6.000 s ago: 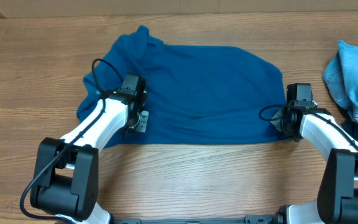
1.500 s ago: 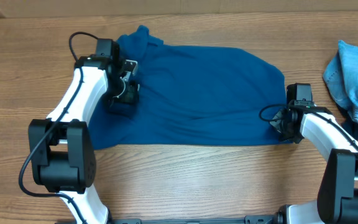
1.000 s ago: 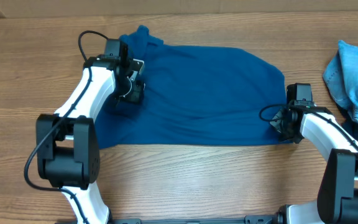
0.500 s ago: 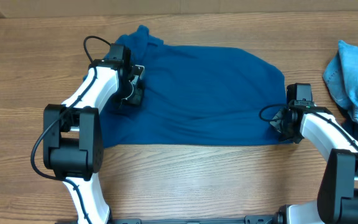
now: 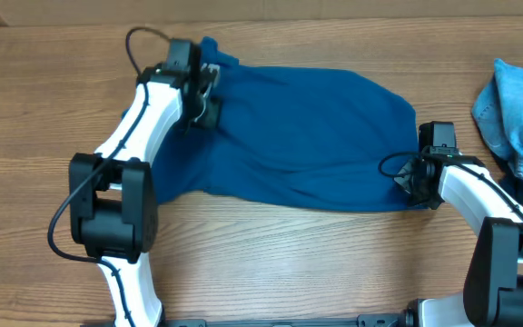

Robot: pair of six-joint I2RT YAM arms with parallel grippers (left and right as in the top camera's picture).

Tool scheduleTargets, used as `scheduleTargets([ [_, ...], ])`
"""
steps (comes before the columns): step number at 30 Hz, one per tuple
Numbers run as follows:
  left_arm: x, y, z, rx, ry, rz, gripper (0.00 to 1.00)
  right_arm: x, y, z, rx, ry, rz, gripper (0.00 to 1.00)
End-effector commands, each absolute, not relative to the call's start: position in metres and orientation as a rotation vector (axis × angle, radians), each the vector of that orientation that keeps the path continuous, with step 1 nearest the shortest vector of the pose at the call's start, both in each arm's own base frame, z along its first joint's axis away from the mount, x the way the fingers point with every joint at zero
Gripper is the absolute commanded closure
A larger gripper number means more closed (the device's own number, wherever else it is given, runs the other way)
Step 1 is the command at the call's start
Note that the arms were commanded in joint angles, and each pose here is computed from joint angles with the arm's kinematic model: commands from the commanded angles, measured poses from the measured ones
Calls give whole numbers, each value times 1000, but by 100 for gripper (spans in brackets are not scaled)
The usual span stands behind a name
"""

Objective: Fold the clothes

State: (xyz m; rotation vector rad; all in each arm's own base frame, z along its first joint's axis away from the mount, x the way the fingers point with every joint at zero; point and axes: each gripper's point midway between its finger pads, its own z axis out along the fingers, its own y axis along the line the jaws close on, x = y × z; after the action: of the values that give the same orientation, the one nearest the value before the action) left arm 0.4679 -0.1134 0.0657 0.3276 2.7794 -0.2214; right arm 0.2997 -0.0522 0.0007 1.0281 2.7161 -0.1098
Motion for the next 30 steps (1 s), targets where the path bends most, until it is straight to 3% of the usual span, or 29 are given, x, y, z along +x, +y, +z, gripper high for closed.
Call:
scheduleTargets([
  [1, 469, -126, 69, 345, 2771, -188, 87, 271, -52, -19, 1071, 2808, -153, 67],
  [5, 464, -123, 66, 346, 2796, -149, 57, 271, -52, -19, 1070, 2807, -152, 67],
  [7, 462, -120, 66, 341, 2806, -146, 48, 271, -52, -19, 1070, 2808, -153, 67],
  [10, 459, -109, 64, 300, 2833, -109, 47, 270, -52, -19, 1071, 2811, -154, 67],
  [13, 450, -90, 63, 211, 2891, -63, 59, 269, -52, -19, 1072, 2816, -157, 67],
  [15, 445, -78, 68, 140, 2916, -61, 61, 268, -52, -19, 1073, 2819, -158, 67],
  [23, 431, -15, 151, -230, 2788, -71, 41, 268, -52, -19, 1074, 2822, -158, 66],
  [30, 367, 3, 154, -550, 2945, -25, 40, 269, -46, -20, 1074, 2830, -109, 66],
])
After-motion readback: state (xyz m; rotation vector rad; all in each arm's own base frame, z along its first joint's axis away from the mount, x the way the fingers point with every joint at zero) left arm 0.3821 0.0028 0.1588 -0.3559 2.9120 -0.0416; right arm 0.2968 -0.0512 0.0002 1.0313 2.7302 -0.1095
